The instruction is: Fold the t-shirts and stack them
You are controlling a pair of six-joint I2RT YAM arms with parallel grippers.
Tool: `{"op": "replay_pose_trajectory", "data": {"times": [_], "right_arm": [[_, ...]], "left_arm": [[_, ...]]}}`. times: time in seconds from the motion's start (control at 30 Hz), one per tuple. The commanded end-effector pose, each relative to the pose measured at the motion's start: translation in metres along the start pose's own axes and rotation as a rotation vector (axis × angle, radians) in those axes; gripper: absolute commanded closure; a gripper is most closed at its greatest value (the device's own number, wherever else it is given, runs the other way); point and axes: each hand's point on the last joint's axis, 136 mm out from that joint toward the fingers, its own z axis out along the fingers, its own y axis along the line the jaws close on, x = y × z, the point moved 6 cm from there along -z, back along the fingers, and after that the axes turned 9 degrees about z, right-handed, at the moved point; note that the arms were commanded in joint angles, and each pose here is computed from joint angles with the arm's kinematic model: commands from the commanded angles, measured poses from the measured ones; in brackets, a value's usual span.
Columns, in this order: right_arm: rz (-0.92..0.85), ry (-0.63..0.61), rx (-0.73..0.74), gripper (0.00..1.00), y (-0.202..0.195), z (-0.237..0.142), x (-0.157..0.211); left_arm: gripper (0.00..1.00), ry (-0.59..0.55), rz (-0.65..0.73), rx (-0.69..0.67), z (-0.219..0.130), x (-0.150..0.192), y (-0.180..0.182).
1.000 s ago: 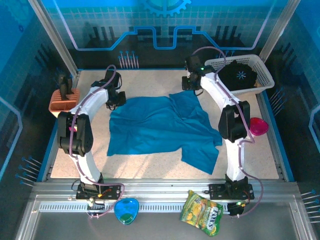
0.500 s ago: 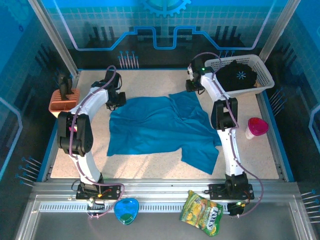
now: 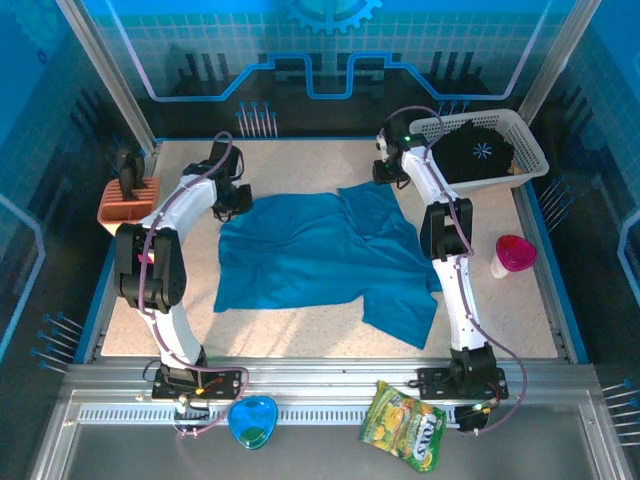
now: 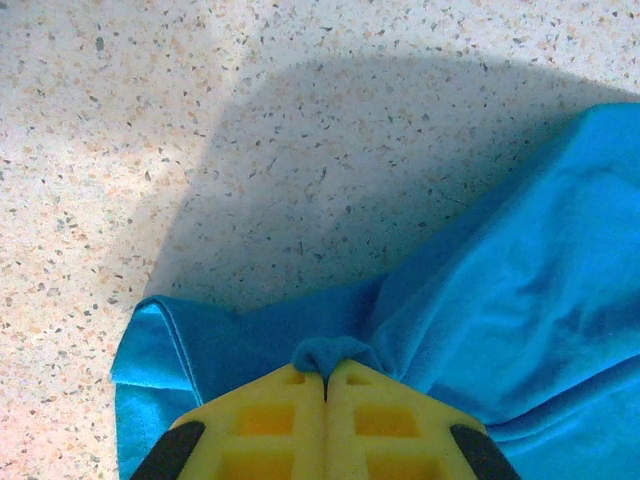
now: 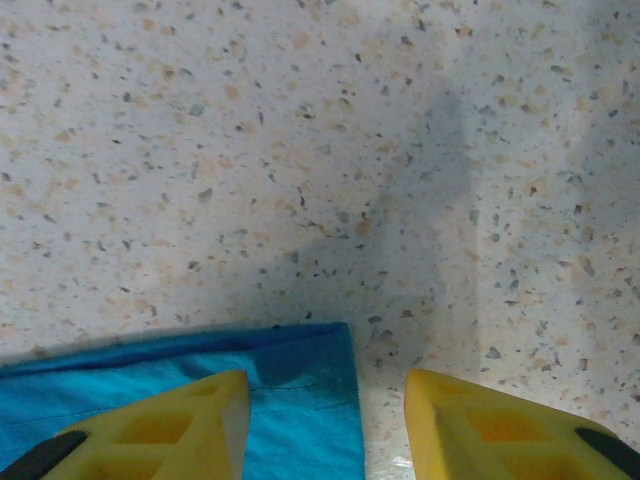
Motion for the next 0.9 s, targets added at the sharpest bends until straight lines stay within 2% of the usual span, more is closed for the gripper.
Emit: {"op": "replay_pose_trajectory", "data": {"times": [0.0,0.2,0.37,0.57,0.67,0.7,0.77,0.87], "right_arm": [[0.031,0.065,-0.008,0.54,-0.009,0.005,0.009],[0.042,0.113,-0.023,0.59,-0.01,0.011,0.017],[0.037,0.126,-0.043,0.73,-0.008,0.013,0.019],[0.041,0.131,-0.046,0.82,-0.009,0.013,0.02],[0.047,0.133,-0.043,0.92,-0.01,0.012,0.02],[0.043,0.132,-0.037,0.98,-0.01,0.011,0.02],[0.04,0.121,-0.018,1.0,-0.013,0.003,0.018],[0.032,0.057,-0.004,1.0,-0.015,-0.031,0.005]], "left_arm": [[1.0,-0.022,-0.019,0.025,-0.013,0.001,-0.001],[1.0,-0.02,-0.021,0.034,-0.01,0.0,-0.002],[1.0,-0.015,-0.02,0.038,-0.009,0.002,-0.004],[1.0,-0.008,-0.014,0.03,-0.009,0.005,-0.003],[1.0,-0.014,-0.012,0.03,-0.012,0.005,-0.002],[1.0,-0.02,-0.012,0.031,-0.014,0.004,-0.003],[1.0,-0.028,-0.013,0.035,-0.019,0.004,-0.003],[1.0,-0.063,-0.016,0.047,-0.034,0.001,-0.005]]}}
